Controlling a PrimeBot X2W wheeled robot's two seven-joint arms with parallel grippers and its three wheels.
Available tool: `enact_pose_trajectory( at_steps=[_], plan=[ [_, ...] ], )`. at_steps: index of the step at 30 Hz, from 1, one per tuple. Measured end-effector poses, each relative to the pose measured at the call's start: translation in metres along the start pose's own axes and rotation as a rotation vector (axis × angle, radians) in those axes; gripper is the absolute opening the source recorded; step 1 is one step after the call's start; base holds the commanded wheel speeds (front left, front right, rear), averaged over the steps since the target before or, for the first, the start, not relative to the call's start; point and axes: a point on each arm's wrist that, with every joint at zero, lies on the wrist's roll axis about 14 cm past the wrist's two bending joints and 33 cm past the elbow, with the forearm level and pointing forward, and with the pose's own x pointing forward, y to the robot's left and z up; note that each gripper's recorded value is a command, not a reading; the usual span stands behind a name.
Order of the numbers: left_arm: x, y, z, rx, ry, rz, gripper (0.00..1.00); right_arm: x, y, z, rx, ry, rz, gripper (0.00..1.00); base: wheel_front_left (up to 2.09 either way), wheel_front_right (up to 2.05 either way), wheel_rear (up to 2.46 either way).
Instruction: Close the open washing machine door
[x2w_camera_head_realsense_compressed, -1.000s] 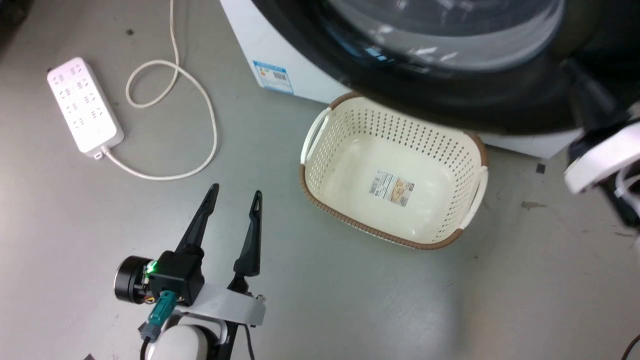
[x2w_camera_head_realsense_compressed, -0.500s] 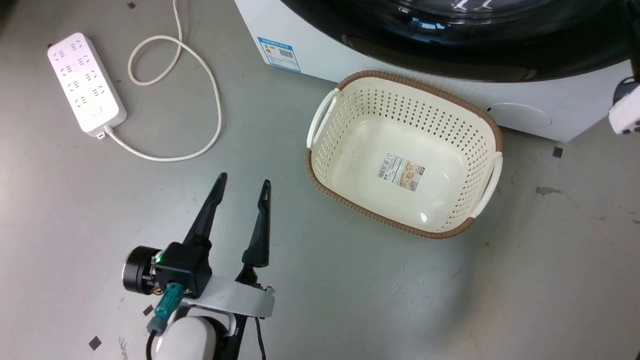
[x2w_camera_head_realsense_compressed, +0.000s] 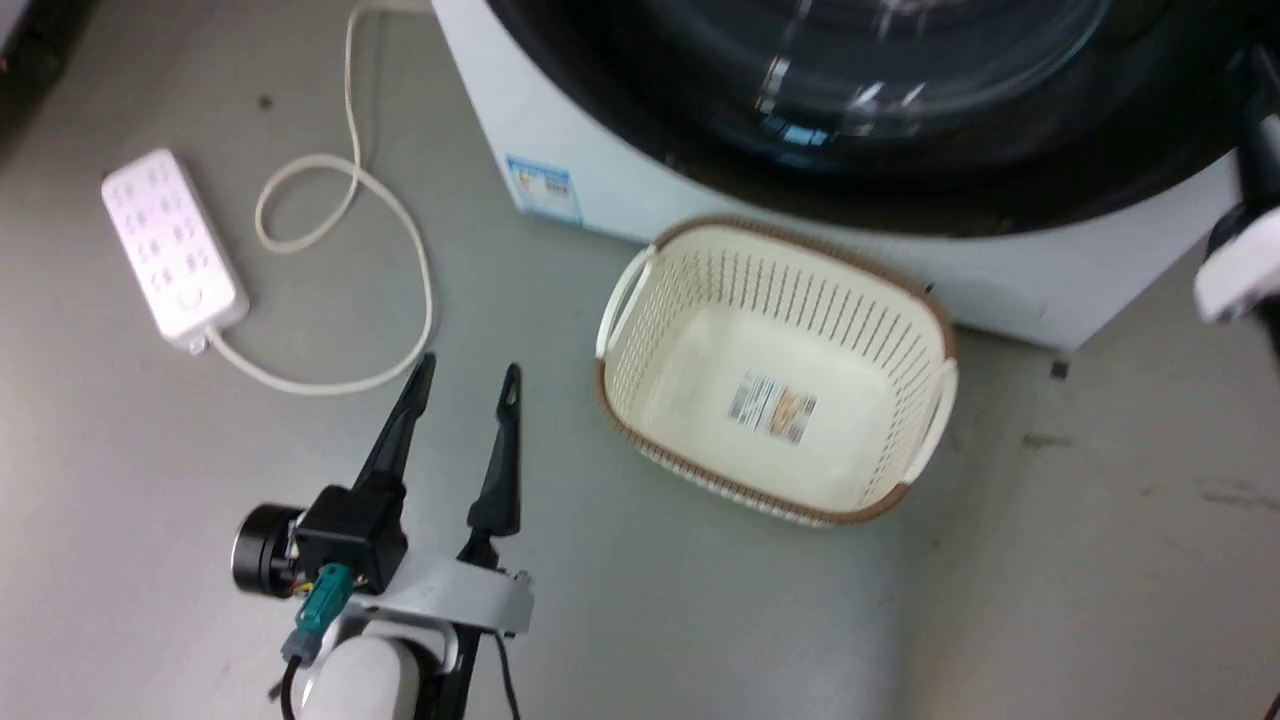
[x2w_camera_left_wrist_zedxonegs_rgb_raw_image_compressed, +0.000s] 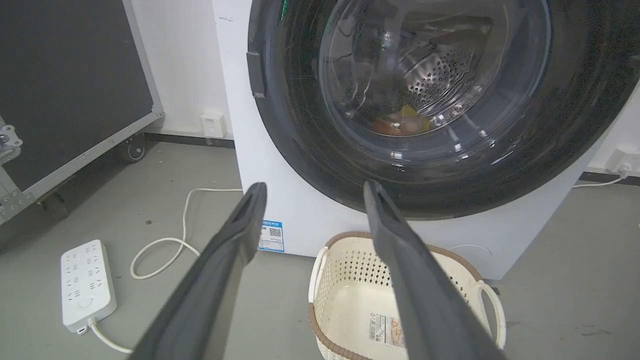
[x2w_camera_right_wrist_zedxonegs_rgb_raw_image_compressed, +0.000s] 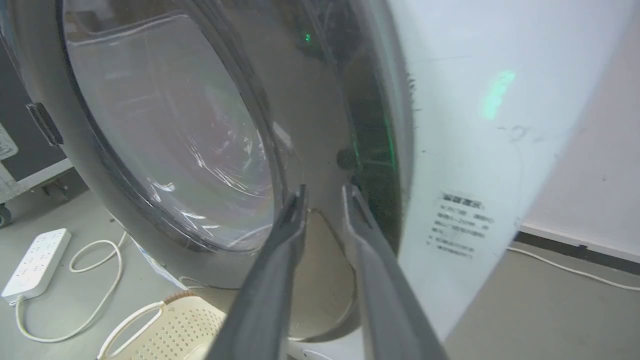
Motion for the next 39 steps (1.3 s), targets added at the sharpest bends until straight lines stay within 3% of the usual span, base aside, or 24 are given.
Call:
enact_pose_trajectory(
  at_steps=[10,16,22,29,39],
  plan=[
    [-0.032,-0.001,0.014,-0.035,-0.019,-0.005,1.00,-0.095,0.020,0.031,-0.012,-0.088,-0.005,1.00,0.00,0.00,0.00],
    [-0.042,-0.014,0.023,-0.053,-0.044,-0.055,1.00,-0.156,0.018,0.048,0.019,-0.171,-0.087,1.00,0.00,0.00,0.00],
    [-0.040,-0.025,0.034,-0.057,-0.078,-0.095,1.00,-0.206,0.013,0.042,0.031,-0.187,-0.189,1.00,0.00,0.00,0.00],
    [-0.040,-0.029,0.038,-0.043,-0.089,-0.113,1.00,-0.234,0.020,0.017,0.006,-0.116,-0.211,1.00,0.00,0.00,0.00],
    [-0.043,-0.032,0.031,0.010,-0.066,-0.135,1.00,-0.239,0.029,0.005,0.013,-0.080,-0.193,1.00,0.00,0.00,0.00]
  ],
)
